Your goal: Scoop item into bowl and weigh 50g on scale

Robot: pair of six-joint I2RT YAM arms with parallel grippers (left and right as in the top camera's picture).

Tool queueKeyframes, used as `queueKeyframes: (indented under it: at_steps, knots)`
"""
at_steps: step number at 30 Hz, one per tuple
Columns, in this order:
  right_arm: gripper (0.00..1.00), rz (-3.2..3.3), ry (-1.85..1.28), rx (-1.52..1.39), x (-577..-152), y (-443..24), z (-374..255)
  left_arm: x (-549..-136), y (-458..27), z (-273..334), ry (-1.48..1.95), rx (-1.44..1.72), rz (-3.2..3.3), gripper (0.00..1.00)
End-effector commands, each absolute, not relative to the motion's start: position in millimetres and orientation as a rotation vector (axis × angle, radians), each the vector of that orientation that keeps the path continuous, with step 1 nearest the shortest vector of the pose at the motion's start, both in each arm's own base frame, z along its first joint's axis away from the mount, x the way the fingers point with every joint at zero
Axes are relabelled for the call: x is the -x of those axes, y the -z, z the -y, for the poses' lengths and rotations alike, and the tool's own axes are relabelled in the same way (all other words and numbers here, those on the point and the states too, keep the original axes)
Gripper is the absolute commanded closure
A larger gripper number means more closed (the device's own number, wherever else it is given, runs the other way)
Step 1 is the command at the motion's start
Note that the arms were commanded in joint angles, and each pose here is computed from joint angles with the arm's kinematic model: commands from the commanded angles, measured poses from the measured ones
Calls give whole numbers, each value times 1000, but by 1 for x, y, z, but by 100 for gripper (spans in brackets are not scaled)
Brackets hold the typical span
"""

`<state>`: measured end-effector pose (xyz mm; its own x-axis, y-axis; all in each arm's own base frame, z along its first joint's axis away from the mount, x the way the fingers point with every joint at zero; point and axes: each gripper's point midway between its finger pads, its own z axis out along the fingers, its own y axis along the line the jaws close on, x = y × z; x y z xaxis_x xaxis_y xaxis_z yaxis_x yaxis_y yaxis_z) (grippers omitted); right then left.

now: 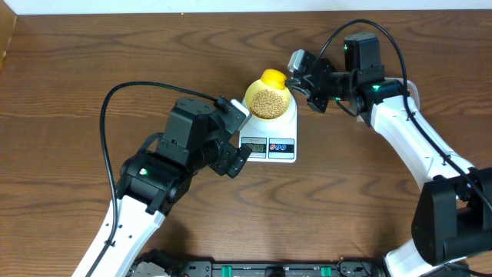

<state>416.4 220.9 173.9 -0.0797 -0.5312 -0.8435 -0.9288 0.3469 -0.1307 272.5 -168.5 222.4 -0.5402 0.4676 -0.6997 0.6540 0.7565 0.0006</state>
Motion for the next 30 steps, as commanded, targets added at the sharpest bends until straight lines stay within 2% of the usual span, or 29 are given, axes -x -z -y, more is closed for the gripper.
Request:
queueKeyframes:
  at_steps: [1,19,30]
  knots:
    - [99,-1729,-586,1327,-413,-171,-225,-273,-227,166,339,-815,-2235,10]
    - [99,-1742,-596,1317,-413,-171,-224,-273,-227,166,339,-815,-2235,10]
    - [99,-1847,-686,1132,-421,-179,-224,-273,-227,166,339,-815,-2235,10]
